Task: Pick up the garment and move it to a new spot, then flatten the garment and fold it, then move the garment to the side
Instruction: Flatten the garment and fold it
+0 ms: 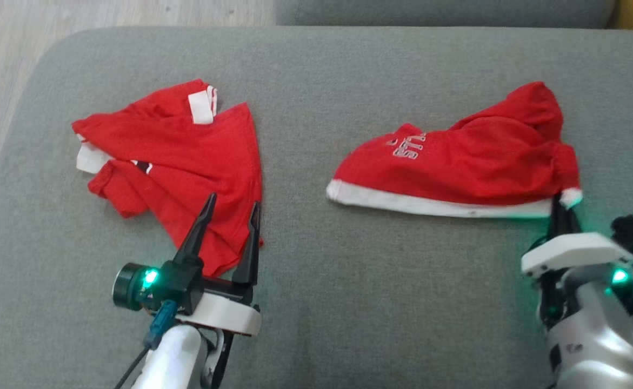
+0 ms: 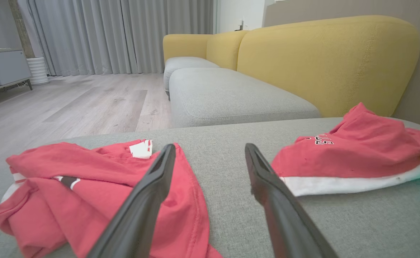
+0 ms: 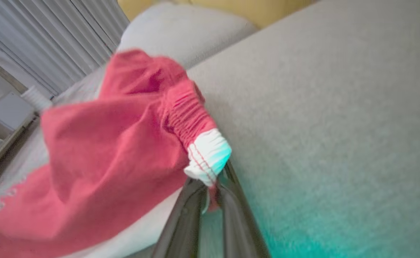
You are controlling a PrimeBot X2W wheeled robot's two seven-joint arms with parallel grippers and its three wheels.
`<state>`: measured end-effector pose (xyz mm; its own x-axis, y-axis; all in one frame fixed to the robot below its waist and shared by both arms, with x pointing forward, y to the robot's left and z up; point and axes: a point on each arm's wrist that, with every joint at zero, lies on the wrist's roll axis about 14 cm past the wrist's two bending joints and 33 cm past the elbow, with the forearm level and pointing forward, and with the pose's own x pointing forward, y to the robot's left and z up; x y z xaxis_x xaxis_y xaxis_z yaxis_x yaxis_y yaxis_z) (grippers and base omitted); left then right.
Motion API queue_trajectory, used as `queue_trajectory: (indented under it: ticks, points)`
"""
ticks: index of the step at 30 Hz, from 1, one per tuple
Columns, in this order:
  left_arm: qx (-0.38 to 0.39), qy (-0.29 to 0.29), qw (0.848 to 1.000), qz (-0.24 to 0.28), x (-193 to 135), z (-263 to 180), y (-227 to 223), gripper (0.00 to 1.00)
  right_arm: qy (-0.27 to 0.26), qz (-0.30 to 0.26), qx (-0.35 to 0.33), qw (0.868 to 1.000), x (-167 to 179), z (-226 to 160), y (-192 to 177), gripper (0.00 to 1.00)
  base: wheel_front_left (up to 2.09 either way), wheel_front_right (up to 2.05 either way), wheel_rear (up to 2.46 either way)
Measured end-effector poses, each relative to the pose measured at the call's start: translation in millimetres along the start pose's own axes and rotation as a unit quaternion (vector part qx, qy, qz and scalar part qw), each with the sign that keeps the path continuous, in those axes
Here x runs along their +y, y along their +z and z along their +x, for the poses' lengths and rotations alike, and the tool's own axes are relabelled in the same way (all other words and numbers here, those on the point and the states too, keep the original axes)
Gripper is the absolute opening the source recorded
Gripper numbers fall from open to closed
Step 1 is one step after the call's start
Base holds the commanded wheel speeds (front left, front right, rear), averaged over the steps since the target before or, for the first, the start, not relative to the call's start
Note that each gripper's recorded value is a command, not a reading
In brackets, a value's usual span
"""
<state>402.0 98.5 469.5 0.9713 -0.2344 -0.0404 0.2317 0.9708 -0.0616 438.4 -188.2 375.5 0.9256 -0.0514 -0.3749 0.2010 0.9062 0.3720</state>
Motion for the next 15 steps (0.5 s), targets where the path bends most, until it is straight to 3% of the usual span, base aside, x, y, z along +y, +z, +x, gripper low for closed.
queue_trajectory:
  ticks: [5,15]
  points:
    - [-0.012,-0.003,1.0,0.002,-3,-1,9,1.0,0.005,0.055,-0.099,0.994,2,-6,60,0.0,0.0,0.0,0.0]
    - [-0.037,-0.011,0.999,0.007,-11,-10,27,1.0,-0.015,0.032,-0.249,0.968,-22,-45,159,0.0,0.0,0.0,0.0]
